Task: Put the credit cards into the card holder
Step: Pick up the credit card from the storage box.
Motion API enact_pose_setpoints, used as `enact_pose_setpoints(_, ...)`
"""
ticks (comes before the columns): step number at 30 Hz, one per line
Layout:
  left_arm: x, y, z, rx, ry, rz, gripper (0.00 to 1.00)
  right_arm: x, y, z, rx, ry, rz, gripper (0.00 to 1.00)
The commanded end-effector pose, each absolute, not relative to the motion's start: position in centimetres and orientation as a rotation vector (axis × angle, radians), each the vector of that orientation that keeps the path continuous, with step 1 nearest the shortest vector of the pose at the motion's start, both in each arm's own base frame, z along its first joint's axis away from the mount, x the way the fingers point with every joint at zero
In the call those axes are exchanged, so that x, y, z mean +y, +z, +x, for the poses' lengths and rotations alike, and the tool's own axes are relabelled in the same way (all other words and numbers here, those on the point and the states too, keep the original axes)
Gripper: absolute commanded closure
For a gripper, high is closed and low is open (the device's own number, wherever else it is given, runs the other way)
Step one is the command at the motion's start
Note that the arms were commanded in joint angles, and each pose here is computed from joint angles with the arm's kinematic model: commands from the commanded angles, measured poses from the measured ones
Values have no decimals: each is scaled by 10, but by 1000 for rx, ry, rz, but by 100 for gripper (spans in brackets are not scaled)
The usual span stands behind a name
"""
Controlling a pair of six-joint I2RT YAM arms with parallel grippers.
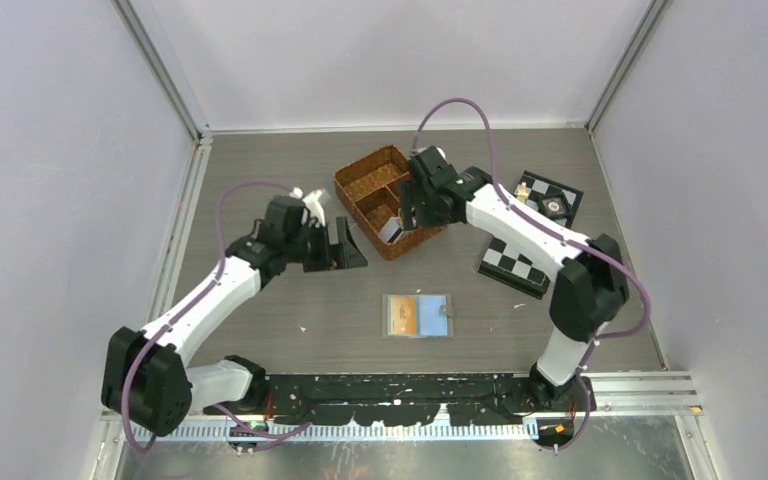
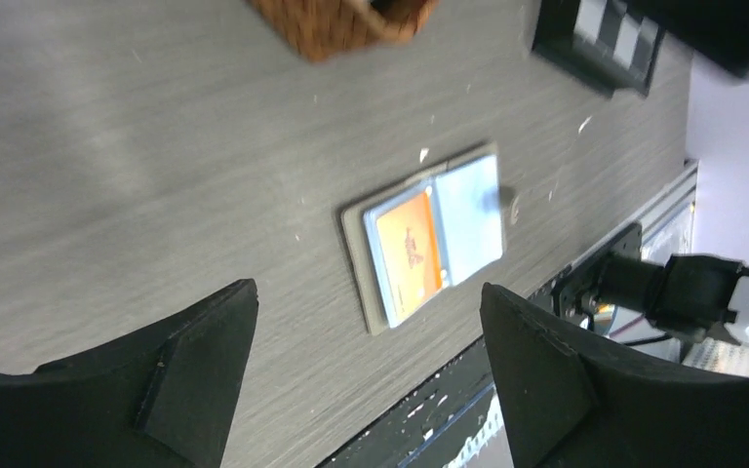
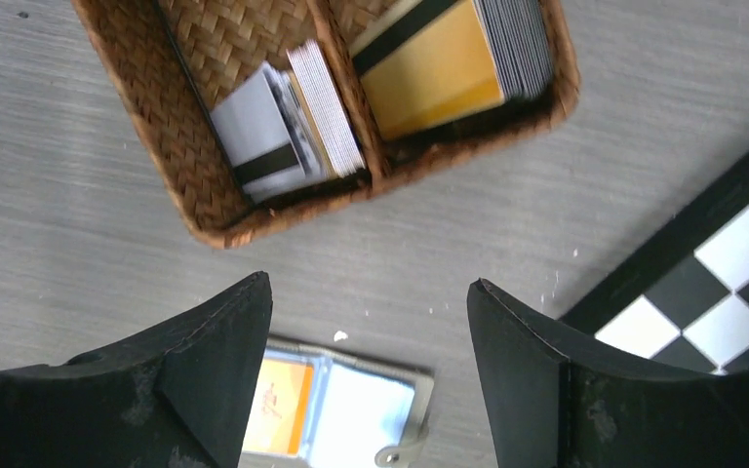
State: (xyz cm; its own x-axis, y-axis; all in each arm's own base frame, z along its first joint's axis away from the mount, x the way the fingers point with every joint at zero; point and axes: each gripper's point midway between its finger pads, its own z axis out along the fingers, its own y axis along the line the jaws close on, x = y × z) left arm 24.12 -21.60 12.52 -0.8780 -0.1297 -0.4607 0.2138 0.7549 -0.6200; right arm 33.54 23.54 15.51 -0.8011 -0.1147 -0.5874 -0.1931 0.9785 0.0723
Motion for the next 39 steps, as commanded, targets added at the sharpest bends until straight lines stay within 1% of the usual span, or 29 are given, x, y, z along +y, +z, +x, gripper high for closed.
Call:
enact_pose_setpoints(1, -175, 163, 244, 2486, -739, 221, 13, 249, 156, 356, 2515, 150, -384, 22)
enact_pose_setpoints(5, -138, 174, 264, 2448, -466, 229, 12, 255, 149, 383, 2505, 97, -401, 22)
enact_pose_setpoints(12, -123, 178, 266, 2434, -368, 287, 12, 248, 120, 405, 2559, -4, -441, 29)
enact_pose_setpoints(17, -127, 168, 264, 2472, -398, 299, 12, 243, 114, 410, 2568, -66, -465, 31)
enact_pose_setpoints(29, -126, 163, 264, 2485, -389, 297, 12, 238, 102, 412, 2581, -122, -487, 31)
enact_pose_setpoints(39, -126, 163, 263, 2487, -392, 296, 12, 224, 129, 417, 2522, -209, -425, 32)
